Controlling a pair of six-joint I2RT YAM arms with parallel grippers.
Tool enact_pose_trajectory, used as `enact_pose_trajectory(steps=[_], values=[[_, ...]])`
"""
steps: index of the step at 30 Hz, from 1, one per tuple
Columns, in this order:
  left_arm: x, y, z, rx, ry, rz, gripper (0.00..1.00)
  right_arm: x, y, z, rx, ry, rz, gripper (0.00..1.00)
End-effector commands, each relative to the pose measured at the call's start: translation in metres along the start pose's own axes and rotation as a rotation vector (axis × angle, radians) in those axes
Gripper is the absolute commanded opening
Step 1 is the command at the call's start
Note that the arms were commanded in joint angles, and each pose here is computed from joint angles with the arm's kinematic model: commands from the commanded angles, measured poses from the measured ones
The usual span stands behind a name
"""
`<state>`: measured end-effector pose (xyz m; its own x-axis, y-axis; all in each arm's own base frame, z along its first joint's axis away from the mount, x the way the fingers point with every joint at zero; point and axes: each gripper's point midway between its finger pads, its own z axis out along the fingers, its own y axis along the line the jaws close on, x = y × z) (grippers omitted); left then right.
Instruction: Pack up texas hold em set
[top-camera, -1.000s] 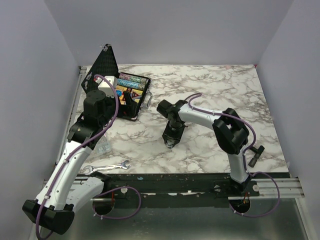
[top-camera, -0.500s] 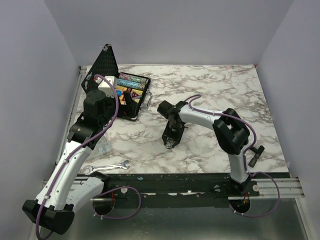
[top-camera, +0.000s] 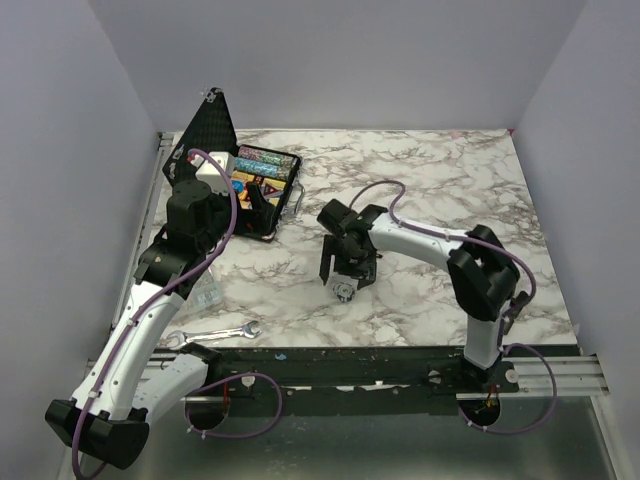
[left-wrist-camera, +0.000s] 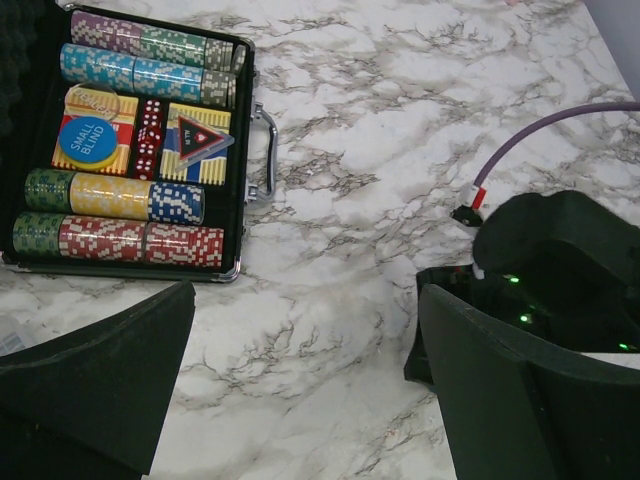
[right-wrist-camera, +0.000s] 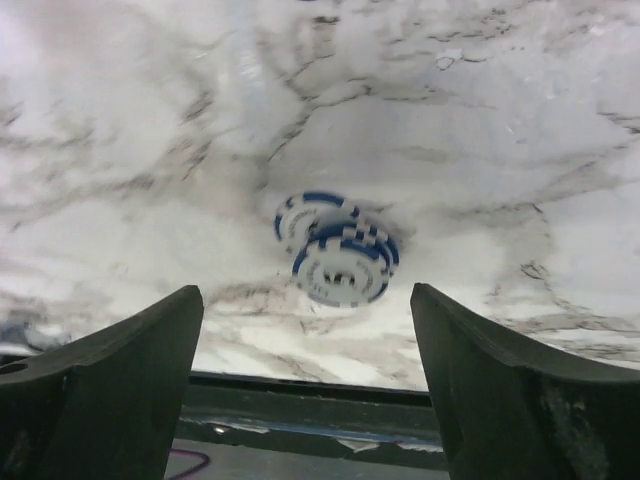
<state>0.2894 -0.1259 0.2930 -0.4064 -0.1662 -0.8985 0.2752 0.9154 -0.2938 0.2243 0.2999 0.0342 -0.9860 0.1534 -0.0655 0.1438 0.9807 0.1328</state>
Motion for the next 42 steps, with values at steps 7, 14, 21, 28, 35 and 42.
enact_pose_trajectory(steps=[7, 14, 21, 28, 35, 42], values=[[0.004, -0.002, 0.003, 0.016, 0.024, -0.010, 0.92, -0.025, 0.022, -0.059, -0.226, -0.270, -0.605, 1.00], [0.003, 0.001, 0.003, 0.000, 0.016, -0.008, 0.92, -0.027, 0.002, -0.060, -0.185, -0.395, -1.139, 1.00], [0.007, 0.005, 0.008, -0.018, 0.033, -0.009, 0.92, -0.017, 0.023, -0.064, -0.252, -0.312, -0.853, 1.00], [0.013, 0.000, 0.013, 0.005, 0.064, -0.026, 0.91, 0.016, 0.031, -0.053, -0.262, -0.085, -0.286, 1.00], [0.014, -0.006, 0.012, 0.036, 0.075, -0.038, 0.91, 0.020, -0.003, -0.047, -0.063, -0.033, 0.224, 1.00], [0.007, -0.008, 0.005, 0.045, 0.041, -0.035, 0.91, 0.015, -0.033, -0.043, 0.058, -0.116, 0.479, 1.00]])
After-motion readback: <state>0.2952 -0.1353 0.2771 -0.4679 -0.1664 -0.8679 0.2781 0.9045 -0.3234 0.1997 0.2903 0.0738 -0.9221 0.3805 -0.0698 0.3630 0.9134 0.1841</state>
